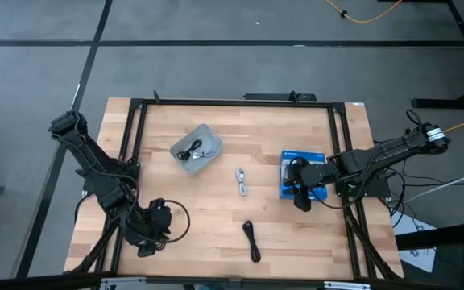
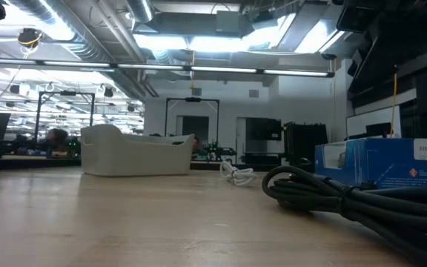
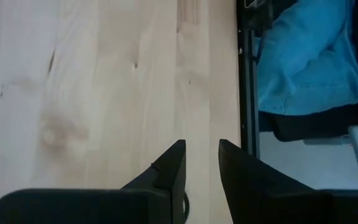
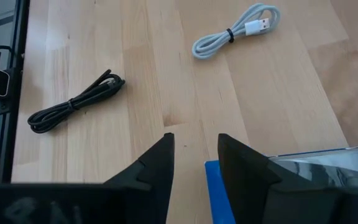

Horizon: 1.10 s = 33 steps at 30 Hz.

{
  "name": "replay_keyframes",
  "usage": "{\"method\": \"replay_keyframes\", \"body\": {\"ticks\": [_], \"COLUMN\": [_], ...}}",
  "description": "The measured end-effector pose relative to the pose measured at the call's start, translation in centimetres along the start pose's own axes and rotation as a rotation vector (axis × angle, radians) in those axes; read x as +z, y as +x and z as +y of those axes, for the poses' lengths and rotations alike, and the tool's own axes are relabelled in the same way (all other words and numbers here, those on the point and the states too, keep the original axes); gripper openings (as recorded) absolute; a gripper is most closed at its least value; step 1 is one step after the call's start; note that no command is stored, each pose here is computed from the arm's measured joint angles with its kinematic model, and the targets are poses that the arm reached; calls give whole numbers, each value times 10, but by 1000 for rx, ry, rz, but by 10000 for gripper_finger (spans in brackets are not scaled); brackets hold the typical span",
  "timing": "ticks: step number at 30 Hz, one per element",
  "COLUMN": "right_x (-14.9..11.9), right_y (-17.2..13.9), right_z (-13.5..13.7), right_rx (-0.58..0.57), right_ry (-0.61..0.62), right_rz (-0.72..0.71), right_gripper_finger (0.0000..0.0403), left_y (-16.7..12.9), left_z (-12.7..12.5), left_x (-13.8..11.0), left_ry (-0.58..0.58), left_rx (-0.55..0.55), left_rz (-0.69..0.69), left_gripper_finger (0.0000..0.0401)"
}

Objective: Pick and place USB-C Cables
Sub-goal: Put the black gray charger cable into the white bin

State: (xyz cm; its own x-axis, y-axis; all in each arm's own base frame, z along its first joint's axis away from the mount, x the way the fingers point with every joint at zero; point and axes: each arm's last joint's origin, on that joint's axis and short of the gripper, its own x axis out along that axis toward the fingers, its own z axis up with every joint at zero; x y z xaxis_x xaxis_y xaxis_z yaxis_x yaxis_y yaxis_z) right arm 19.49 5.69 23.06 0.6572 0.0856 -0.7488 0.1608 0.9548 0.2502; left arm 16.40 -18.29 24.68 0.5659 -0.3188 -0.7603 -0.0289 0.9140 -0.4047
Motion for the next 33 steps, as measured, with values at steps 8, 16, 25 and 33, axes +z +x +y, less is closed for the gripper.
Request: {"method": "replay_keyframes", "body": {"ticks": [8, 16, 25, 33], "right_x": [0, 0, 0, 0], "right_y": [0, 0, 0, 0], "right_z": [0, 0, 0, 0], "right_rx": [0, -1, -1, -1], "right_ry": [0, 0, 0, 0], "right_rz": [0, 0, 0, 1], "right_gripper_finger": [127, 127, 127, 127], "left_y": [0, 0, 0, 1], "left_z": [2, -1, 3, 4], "left_x": [2, 3, 9, 13], "left_ry": [-65, -90, -121, -131], "left_rx": [57, 10, 76, 79], "left_rz": [-73, -64, -177, -196], "left_gripper_finger": [97, 107, 108, 108]}}
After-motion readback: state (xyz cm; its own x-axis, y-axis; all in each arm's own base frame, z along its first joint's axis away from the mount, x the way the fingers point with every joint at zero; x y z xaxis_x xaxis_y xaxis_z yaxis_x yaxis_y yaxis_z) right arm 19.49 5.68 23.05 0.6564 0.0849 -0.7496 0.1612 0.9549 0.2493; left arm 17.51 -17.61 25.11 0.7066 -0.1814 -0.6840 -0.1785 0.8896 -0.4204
